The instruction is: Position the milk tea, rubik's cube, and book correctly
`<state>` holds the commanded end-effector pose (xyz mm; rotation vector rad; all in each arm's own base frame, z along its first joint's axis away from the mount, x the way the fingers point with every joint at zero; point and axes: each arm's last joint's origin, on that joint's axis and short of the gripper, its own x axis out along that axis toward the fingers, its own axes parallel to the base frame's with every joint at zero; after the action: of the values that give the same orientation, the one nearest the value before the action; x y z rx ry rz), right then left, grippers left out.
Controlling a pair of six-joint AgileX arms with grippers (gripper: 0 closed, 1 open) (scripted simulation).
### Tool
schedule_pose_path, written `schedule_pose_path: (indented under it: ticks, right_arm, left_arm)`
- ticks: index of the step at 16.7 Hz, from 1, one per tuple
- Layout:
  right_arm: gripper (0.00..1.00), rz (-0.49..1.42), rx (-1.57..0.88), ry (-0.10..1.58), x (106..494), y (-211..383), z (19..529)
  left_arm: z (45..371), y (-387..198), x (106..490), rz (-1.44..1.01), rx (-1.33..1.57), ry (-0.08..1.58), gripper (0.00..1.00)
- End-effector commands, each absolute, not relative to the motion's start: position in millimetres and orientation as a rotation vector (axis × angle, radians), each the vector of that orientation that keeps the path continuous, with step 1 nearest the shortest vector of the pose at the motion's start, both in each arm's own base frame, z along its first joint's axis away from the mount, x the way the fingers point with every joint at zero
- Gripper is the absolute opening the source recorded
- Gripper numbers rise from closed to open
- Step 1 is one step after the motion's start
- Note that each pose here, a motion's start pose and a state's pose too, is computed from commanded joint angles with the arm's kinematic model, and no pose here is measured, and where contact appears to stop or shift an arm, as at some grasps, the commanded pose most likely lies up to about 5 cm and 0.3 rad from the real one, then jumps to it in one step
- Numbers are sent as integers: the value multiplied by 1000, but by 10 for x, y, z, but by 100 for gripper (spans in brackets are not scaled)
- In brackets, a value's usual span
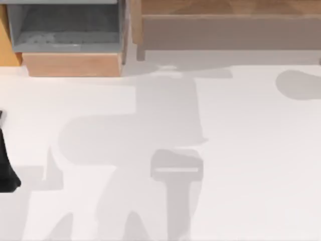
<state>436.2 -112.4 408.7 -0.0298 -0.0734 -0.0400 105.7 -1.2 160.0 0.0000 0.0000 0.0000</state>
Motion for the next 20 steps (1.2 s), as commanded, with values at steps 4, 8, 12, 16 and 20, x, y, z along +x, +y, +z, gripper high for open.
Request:
schedule_pose_path:
  ticks: [4, 8, 12, 16, 20]
  right_arm:
    - [0, -19, 0, 0, 4476, -1146, 3968]
    - [8, -19, 0, 0, 4476, -1146, 3968]
    - [38, -19, 0, 0, 4476, -1146, 3968]
    - [68, -19, 0, 0, 4476, -1146, 3968]
    - [98, -19, 0, 0, 4476, -1146, 3968]
  left_arm:
    - [1600, -12, 1057, 0, 0, 0, 100]
    - [1600, -12, 1057, 0, 0, 0, 100]
    - [1600, -12, 1057, 0, 0, 0, 100]
    - [1600, -12, 1057, 0, 0, 0, 100]
    - [1600, -12, 1057, 0, 0, 0, 100]
